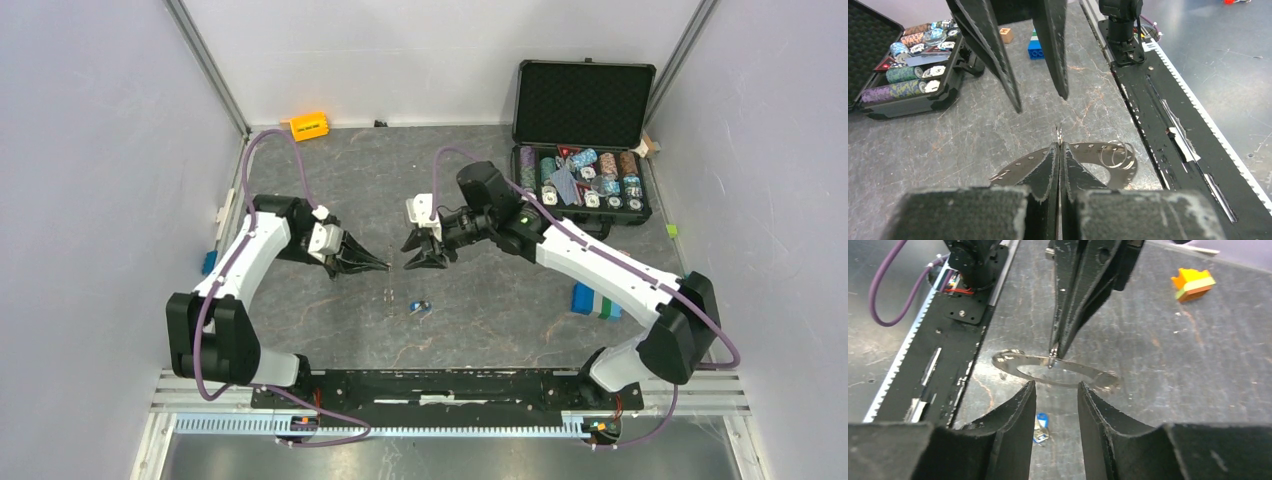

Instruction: Put the keys on the keyring

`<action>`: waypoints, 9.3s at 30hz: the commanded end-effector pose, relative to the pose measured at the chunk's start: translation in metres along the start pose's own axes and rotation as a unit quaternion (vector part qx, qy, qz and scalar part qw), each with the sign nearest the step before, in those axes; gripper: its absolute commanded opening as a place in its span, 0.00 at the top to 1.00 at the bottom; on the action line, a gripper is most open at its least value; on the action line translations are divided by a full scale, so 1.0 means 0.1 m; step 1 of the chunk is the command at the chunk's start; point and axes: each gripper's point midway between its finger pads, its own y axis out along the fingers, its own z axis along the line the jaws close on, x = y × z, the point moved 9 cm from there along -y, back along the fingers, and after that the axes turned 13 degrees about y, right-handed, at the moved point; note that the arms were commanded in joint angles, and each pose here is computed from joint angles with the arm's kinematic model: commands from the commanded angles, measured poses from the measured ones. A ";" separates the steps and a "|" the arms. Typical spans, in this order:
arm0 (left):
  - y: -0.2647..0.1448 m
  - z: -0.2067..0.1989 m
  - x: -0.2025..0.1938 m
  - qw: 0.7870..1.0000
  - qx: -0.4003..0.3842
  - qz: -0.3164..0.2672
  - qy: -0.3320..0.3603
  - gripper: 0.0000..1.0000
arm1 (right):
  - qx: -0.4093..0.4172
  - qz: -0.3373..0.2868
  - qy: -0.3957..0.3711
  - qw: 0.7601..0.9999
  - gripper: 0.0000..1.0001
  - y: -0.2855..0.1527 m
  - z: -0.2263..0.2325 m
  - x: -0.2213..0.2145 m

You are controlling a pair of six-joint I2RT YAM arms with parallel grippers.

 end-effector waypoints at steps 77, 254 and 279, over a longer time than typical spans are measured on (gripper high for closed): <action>0.15 -0.04 0.04 0.996 0.033 -0.059 0.065 0.98 | -0.026 0.049 0.008 0.998 1.00 0.31 0.14 -0.01; 0.20 0.06 -0.08 0.997 0.005 -0.052 0.053 0.80 | -0.149 0.172 -0.081 0.970 1.00 0.36 0.23 0.27; 0.21 0.09 0.05 0.994 0.024 -0.068 0.085 0.98 | -0.080 0.037 -0.036 0.995 0.67 -0.06 0.12 0.01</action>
